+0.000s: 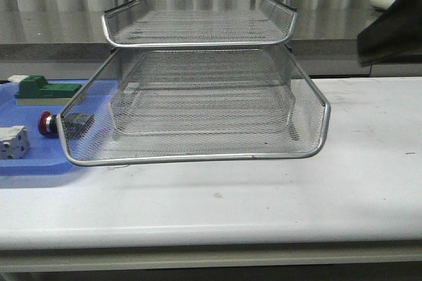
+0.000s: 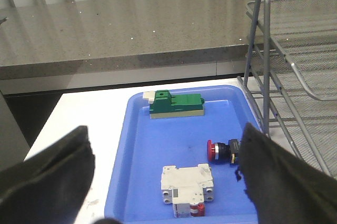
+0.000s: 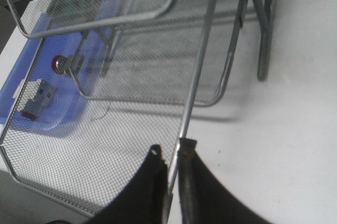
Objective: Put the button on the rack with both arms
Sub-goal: 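Pull the middle wire tier out toward the robot with the right gripper, then release the tier and withdraw the right gripper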
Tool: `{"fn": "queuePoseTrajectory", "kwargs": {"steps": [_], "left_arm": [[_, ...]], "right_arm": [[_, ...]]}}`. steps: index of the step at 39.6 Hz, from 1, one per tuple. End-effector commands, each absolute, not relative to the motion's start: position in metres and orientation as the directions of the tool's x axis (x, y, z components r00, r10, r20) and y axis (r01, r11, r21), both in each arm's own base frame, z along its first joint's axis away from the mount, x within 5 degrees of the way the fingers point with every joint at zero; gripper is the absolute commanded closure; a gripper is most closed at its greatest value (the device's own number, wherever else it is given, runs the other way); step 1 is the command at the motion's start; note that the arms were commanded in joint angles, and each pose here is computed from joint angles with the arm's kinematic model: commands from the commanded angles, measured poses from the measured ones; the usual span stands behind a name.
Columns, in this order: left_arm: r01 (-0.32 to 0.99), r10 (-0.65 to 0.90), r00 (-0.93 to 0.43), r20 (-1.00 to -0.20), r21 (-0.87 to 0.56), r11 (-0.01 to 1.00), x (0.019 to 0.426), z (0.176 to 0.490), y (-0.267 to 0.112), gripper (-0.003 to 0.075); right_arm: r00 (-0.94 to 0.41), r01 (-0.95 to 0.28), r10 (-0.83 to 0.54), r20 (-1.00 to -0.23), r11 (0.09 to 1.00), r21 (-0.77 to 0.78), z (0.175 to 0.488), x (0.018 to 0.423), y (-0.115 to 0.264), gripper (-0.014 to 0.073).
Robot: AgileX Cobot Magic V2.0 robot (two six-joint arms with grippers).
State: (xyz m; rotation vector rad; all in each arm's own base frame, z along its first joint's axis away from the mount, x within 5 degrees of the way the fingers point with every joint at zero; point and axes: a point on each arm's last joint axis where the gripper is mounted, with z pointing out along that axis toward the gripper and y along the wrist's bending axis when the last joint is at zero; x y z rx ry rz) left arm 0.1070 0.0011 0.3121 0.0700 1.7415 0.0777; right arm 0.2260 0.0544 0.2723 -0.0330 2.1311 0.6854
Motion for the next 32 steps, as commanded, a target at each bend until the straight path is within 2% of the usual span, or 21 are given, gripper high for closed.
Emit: {"fn": "queuePoseTrajectory", "kwargs": {"steps": [1,8,14,22,32], "left_arm": [[-0.003,0.081,-0.07,-0.994,0.081,0.997,0.108,0.33,0.001,0.0188],[-0.003,0.081,-0.07,-0.994,0.081,0.997,0.108,0.33,0.001,0.0188],[-0.003,0.081,-0.07,-0.994,0.081,0.997,0.108,0.33,0.001,0.0188],[-0.003,0.081,-0.07,-0.994,0.081,0.997,0.108,0.33,0.001,0.0188],[-0.003,0.081,-0.07,-0.994,0.081,0.997,0.108,0.33,0.001,0.0188]], "right_arm": [[-0.522,-0.332,0.189,-0.832,0.853,0.403,0.311,0.225,0.053,0.065],[-0.463,-0.372,0.079,-0.883,0.887,0.274,0.348,0.23,0.051,0.0655],[-0.475,-0.323,-0.033,-0.879,0.936,0.139,0.363,0.231,0.044,0.0655],[-0.528,-0.21,-0.095,-0.844,0.978,0.022,0.36,0.224,0.038,0.0655],[-0.424,-0.243,-0.125,-0.897,0.97,-0.02,0.35,0.178,0.04,0.0655]]}}
